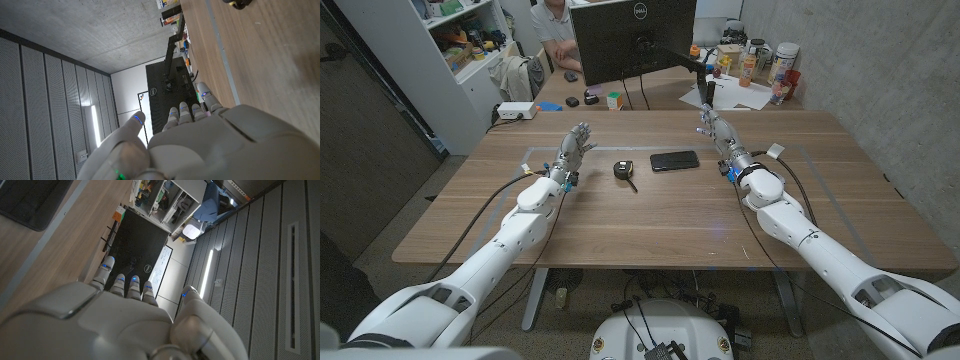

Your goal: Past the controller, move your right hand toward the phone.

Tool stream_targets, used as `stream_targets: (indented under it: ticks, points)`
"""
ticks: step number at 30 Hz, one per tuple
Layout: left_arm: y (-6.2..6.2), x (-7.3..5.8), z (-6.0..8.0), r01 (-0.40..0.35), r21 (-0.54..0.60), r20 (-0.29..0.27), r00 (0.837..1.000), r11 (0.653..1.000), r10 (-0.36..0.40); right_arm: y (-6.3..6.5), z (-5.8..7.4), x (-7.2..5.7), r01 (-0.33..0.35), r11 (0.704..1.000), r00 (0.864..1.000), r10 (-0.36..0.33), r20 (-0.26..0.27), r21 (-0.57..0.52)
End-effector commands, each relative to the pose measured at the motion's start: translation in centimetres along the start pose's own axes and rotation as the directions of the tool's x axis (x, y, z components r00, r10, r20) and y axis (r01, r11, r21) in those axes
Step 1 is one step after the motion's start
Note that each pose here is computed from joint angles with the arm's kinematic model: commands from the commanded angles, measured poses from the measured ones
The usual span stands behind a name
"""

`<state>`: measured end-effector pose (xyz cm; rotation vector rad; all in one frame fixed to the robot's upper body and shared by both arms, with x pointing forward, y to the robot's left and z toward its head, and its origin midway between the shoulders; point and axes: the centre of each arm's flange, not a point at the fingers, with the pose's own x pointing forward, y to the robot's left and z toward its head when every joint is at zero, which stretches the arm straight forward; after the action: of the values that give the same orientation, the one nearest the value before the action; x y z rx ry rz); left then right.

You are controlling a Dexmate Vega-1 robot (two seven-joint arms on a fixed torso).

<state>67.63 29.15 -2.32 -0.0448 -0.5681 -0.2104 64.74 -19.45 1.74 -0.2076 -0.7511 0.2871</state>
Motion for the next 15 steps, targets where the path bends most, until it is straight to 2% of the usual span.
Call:
stream_targets:
  ticks: [1, 2, 3, 5, 6, 7, 11, 12, 13, 15]
  points:
    - [0.1, 0.4, -0.1, 0.002, 0.002, -0.006, 1.000, 1.000, -0.002, 3.1, 1.6, 0.6, 0.003, 0.956, 1.000, 0.004, 0.021, -0.294]
    - [0.1, 0.4, -0.1, 0.001, 0.002, -0.007, 1.000, 1.000, -0.001, 3.3, 1.7, 0.6, 0.005, 0.948, 1.000, 0.003, 0.023, -0.318]
    - [0.1, 0.4, -0.2, 0.001, 0.002, -0.008, 1.000, 1.000, -0.001, 3.6, 2.0, 0.5, 0.010, 0.926, 1.000, -0.002, 0.023, -0.377]
    - [0.0, 0.4, -0.2, 0.001, 0.003, -0.007, 1.000, 1.000, -0.001, 3.8, 2.1, 0.5, 0.012, 0.914, 1.000, -0.003, 0.023, -0.406]
    - [0.0, 0.4, -0.2, 0.004, 0.002, -0.007, 1.000, 1.000, -0.004, 4.2, 2.4, 0.5, 0.018, 0.881, 1.000, -0.008, 0.023, -0.473]
    - [0.0, 0.4, -0.2, 0.004, 0.002, -0.007, 1.000, 1.000, -0.004, 4.2, 2.4, 0.5, 0.020, 0.879, 1.000, -0.011, 0.021, -0.477]
    - [-0.2, 0.4, -0.1, 0.010, 0.005, -0.005, 1.000, 1.000, -0.009, 5.0, 2.9, 0.5, 0.033, 0.784, 0.999, -0.023, 0.024, -0.620]
    - [-0.2, 0.4, -0.1, 0.009, 0.005, -0.005, 1.000, 1.000, -0.009, 5.0, 2.9, 0.5, 0.034, 0.783, 0.999, -0.025, 0.024, -0.622]
    - [-0.3, 0.4, 0.0, 0.011, 0.006, -0.004, 1.000, 1.000, -0.011, 5.4, 3.0, 0.5, 0.038, 0.723, 0.999, -0.028, 0.025, -0.690]
    - [-0.4, 0.3, 0.0, 0.012, 0.006, -0.004, 1.000, 1.000, -0.011, 5.8, 3.1, 0.5, 0.048, 0.654, 0.999, -0.039, 0.030, -0.755]
